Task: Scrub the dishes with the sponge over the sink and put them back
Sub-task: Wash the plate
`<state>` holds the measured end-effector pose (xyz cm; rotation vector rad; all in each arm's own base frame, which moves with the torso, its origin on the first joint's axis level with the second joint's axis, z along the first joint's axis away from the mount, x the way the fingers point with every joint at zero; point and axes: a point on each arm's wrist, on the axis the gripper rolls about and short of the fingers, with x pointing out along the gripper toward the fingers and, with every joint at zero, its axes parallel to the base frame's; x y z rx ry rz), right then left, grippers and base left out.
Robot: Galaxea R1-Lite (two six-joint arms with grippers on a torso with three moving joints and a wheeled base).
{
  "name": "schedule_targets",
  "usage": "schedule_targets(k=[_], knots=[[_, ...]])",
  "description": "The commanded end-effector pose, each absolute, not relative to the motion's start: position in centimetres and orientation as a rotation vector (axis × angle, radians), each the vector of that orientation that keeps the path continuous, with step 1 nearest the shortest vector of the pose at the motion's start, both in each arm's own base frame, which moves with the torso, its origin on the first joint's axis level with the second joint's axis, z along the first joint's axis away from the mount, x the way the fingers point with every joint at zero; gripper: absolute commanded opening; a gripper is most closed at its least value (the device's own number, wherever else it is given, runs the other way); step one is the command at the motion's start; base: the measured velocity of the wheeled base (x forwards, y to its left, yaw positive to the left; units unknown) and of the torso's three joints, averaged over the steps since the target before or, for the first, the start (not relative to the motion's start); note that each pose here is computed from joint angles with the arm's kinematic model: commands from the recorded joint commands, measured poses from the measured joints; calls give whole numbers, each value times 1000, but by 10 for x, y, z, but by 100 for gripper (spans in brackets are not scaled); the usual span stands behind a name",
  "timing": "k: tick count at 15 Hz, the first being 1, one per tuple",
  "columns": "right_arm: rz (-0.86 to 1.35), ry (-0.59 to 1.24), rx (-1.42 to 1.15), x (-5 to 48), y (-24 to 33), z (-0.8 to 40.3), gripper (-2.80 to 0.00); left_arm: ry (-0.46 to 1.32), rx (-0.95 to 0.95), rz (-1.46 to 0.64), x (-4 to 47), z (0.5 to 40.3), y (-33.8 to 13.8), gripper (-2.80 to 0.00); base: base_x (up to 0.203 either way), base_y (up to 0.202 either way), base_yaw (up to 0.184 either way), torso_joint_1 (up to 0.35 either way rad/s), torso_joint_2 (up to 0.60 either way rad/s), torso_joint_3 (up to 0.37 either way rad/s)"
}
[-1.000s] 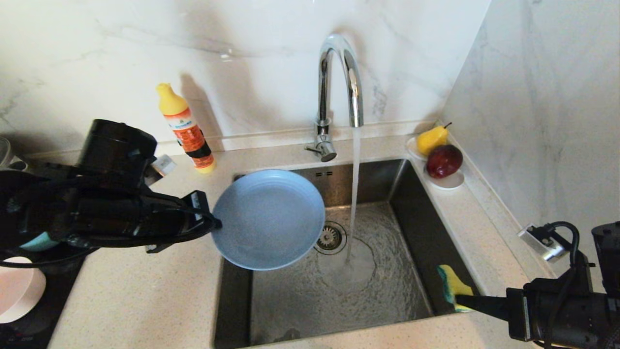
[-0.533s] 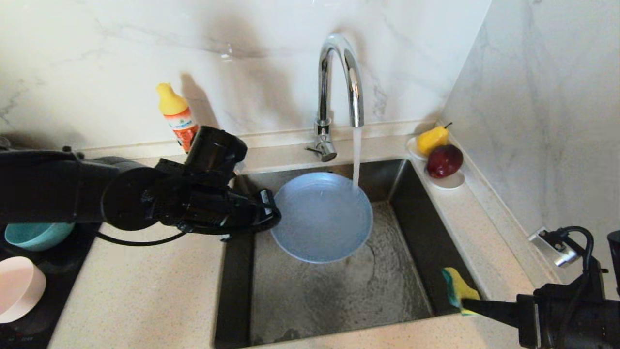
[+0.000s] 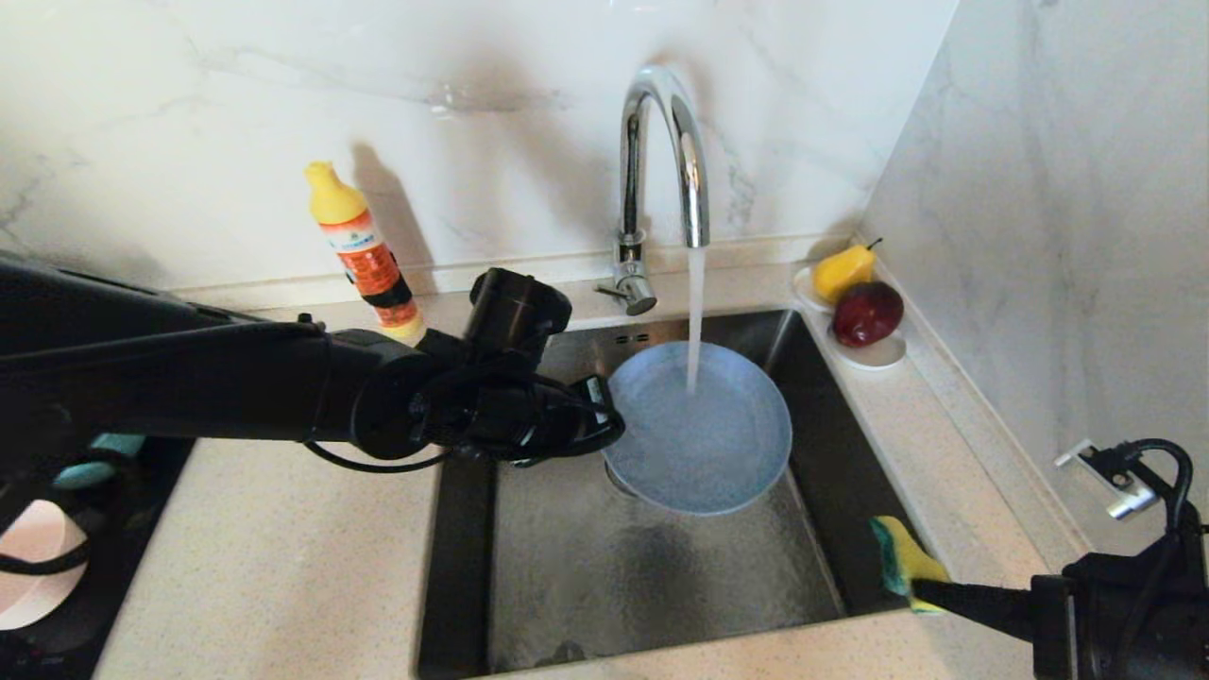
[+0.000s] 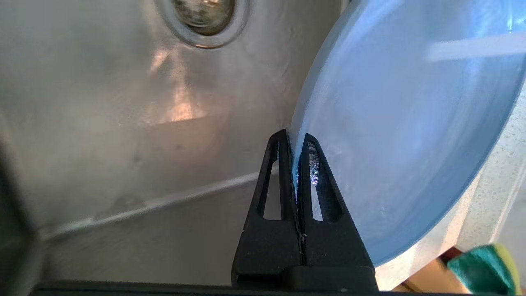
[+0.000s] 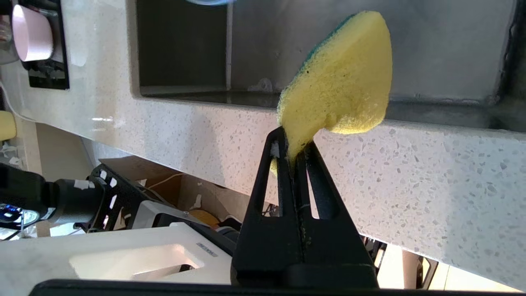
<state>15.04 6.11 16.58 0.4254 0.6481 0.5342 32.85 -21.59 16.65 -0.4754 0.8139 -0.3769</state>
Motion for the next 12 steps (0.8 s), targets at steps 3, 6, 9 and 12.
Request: schedule_targets(k=[3, 6, 9, 12], knots=[[550, 613, 429, 143, 59, 171, -280, 838, -481, -383, 337, 152, -235, -280, 0, 0, 0, 0, 0, 0], [553, 608, 430, 141, 58, 172, -280, 821, -500, -332, 346, 147, -241, -280, 0, 0, 0, 0, 0, 0], [550, 621, 428, 140, 58, 168, -280, 760, -529, -220, 355, 145, -244, -280, 0, 0, 0, 0, 0, 0], [553, 616, 428, 140, 58, 168, -280, 708, -519, -167, 351, 161, -234, -280, 0, 0, 0, 0, 0, 0]])
